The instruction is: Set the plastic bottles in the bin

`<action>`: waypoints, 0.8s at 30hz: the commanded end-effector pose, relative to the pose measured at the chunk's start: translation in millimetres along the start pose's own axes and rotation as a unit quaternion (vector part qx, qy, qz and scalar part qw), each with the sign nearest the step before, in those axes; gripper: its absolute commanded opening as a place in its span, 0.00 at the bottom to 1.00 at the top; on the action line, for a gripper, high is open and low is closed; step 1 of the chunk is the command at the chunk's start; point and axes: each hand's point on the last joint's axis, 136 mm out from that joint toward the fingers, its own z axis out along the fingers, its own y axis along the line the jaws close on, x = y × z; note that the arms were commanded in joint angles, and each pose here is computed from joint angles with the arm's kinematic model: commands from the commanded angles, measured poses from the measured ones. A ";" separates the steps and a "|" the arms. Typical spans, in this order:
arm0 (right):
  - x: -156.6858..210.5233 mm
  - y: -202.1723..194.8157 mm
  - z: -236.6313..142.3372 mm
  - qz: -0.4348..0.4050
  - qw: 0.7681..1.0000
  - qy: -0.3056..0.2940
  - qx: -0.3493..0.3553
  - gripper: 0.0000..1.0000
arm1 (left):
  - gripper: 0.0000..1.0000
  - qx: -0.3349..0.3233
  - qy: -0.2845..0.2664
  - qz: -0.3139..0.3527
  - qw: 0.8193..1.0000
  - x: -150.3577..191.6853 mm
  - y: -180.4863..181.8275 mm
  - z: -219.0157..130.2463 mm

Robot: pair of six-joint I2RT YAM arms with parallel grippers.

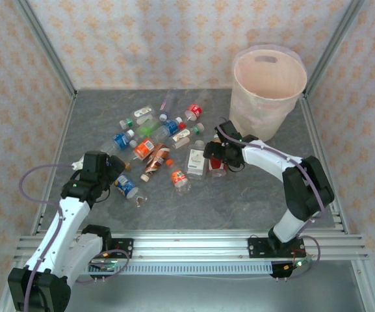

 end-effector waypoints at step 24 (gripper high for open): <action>-15.5 -9.5 -8.9 -0.008 0.997 -0.072 0.012 0.64 | 1.00 -0.025 0.006 -0.005 1.000 7.7 13.3 9.2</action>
